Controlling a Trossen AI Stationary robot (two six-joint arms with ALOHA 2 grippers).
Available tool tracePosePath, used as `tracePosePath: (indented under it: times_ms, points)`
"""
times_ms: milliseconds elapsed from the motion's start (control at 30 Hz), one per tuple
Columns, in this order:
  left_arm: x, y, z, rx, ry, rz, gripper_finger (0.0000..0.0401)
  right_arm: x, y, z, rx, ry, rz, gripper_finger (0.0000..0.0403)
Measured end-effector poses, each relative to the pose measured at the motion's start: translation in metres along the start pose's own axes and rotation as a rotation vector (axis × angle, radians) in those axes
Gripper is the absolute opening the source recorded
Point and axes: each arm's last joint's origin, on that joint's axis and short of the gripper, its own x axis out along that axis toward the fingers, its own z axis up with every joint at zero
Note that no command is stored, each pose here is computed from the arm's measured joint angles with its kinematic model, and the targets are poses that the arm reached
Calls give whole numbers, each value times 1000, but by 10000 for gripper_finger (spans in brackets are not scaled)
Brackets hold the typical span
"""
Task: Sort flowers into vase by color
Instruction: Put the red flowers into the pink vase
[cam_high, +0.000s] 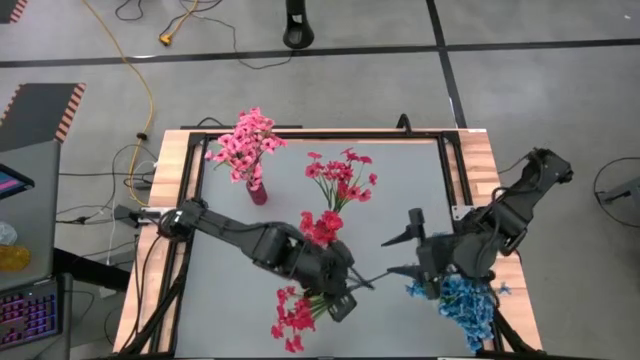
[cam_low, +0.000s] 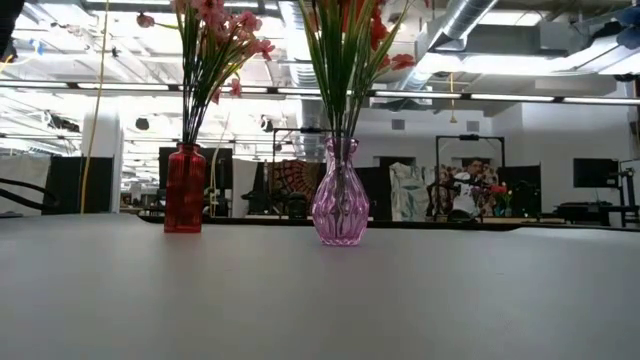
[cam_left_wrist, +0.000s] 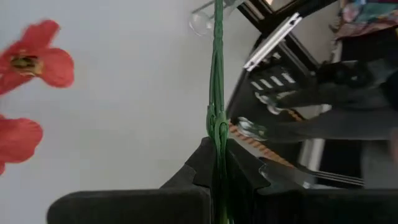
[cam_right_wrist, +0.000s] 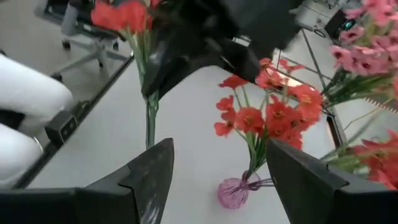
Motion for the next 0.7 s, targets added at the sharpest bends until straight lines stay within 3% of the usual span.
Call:
tracePosePath:
  times_ms: [333,700]
  points:
    - [0,13,32,-103,21,-95,6,31,22,-6,-66,89,5,282]
    - [-1,16,42,-120,17,-133,6,43,28,-10,-91,128,0,281]
